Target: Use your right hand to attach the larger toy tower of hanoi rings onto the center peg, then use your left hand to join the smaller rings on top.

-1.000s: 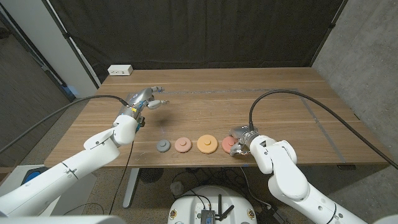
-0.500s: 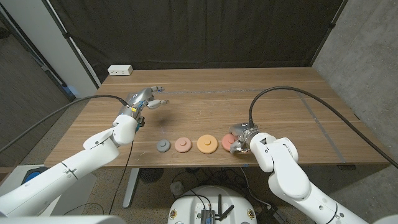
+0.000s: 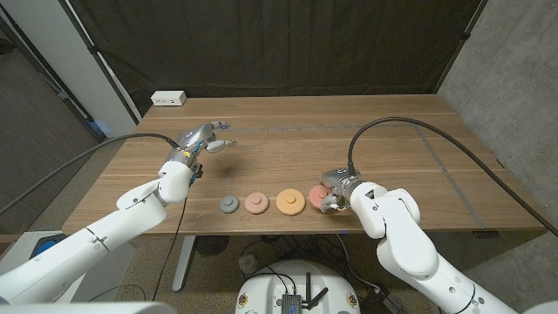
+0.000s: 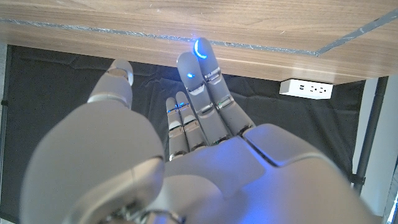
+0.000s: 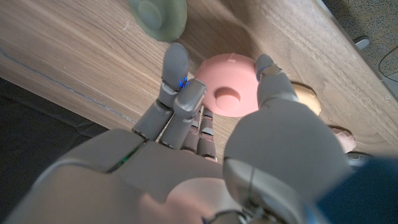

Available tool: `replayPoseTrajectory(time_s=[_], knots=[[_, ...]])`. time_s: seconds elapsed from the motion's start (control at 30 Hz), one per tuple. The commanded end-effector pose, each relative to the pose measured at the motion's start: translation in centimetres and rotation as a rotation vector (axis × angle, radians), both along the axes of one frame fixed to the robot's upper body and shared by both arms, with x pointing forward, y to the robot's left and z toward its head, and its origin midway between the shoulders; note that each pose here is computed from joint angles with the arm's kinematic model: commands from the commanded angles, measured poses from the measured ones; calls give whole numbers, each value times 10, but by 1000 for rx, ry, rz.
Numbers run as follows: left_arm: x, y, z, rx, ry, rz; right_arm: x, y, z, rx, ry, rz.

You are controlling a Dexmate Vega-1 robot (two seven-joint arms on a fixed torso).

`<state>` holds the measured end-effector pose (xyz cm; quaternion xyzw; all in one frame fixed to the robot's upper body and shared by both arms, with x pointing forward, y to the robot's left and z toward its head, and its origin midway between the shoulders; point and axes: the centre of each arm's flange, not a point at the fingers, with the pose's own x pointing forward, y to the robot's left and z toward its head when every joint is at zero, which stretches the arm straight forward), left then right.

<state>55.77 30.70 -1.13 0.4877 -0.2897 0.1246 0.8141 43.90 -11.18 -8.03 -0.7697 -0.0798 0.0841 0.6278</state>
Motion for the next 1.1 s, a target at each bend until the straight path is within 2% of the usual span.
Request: replayPoseTrajectory(time_s=[0.03,0.57,1.1], knots=[[-1,4,-5,-5,-15,-6,-3,8,3,-12,-3,37],[2,17,-9,-21,-13,-43,-4,27,8,-60,-6,109],[-1,18,-8,-6,-15,-52,-6,45,12,-93,-18,169]])
